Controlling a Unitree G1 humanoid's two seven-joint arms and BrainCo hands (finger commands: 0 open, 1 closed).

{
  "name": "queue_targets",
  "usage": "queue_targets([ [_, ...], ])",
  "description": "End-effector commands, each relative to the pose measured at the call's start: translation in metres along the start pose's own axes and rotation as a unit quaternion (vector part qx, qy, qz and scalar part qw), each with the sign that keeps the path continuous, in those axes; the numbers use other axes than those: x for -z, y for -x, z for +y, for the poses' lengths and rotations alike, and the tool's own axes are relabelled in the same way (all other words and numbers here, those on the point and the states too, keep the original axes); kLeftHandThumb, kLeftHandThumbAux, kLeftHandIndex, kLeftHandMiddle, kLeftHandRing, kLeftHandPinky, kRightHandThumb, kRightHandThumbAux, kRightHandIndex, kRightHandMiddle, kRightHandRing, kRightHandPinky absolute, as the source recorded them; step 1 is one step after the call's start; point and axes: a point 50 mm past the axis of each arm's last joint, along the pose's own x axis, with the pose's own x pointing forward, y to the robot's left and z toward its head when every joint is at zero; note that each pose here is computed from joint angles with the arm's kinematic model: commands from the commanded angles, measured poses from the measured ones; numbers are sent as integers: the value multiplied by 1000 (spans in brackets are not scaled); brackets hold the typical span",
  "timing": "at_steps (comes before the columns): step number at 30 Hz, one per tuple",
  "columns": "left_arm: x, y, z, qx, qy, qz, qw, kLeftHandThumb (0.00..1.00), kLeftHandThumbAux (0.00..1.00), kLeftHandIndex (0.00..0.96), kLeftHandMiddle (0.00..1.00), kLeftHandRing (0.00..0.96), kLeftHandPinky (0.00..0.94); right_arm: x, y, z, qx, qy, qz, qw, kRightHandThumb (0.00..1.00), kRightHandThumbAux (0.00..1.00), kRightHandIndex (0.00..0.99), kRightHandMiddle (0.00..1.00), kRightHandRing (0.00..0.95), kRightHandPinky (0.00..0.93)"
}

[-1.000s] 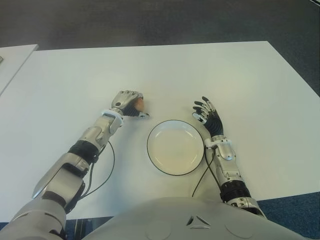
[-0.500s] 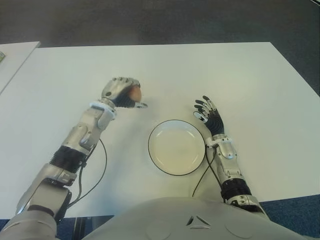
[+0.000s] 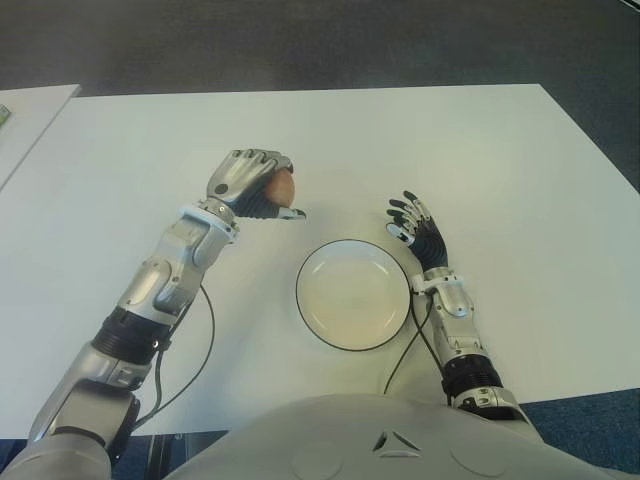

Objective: Put the apples into the plate.

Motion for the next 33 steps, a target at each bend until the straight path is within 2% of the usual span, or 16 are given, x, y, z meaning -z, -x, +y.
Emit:
queue_targets([
  [1,-7,1,2,8,-5,-5,1000,860,663,409,535,828,698,44,30,-1,13,-17,115,993,120,620,73,230,232,196],
  [8,-17,0,1,7,-2,-19,1000,859,664,407,535,833,709,44,31,-1,12,-16,117,993,113,611,71,237,232,180],
  [10,-20,-1,1,7,0,-23,1000,859,664,408,535,831,635,44,32,-1,12,-16,117,993,123,619,72,242,238,191],
  [13,-34,-1,-3,11,8,-34,999,860,663,409,535,829,591,44,31,0,12,-17,116,993,129,625,70,240,238,182],
  [16,-59,1,-11,15,24,-54,998,860,663,409,534,826,647,44,31,0,12,-17,116,993,130,631,65,232,233,182],
  [19,-73,5,-16,18,33,-62,997,860,663,409,534,825,686,45,32,0,12,-17,117,993,129,636,62,228,230,178],
  [22,-89,10,-28,25,47,-74,996,859,664,407,533,827,735,45,32,-1,12,-15,115,993,133,647,62,227,228,183],
  [26,-108,17,-38,39,48,-97,993,859,664,407,532,828,766,44,33,0,14,-16,112,993,143,662,63,228,228,190],
  [30,-119,17,-44,64,18,-131,989,858,663,407,534,833,791,42,34,1,20,-21,105,994,165,675,64,218,224,194],
  [33,-121,16,-47,70,-10,-149,986,858,662,409,536,834,804,41,35,2,20,-21,101,994,175,673,65,200,201,147],
])
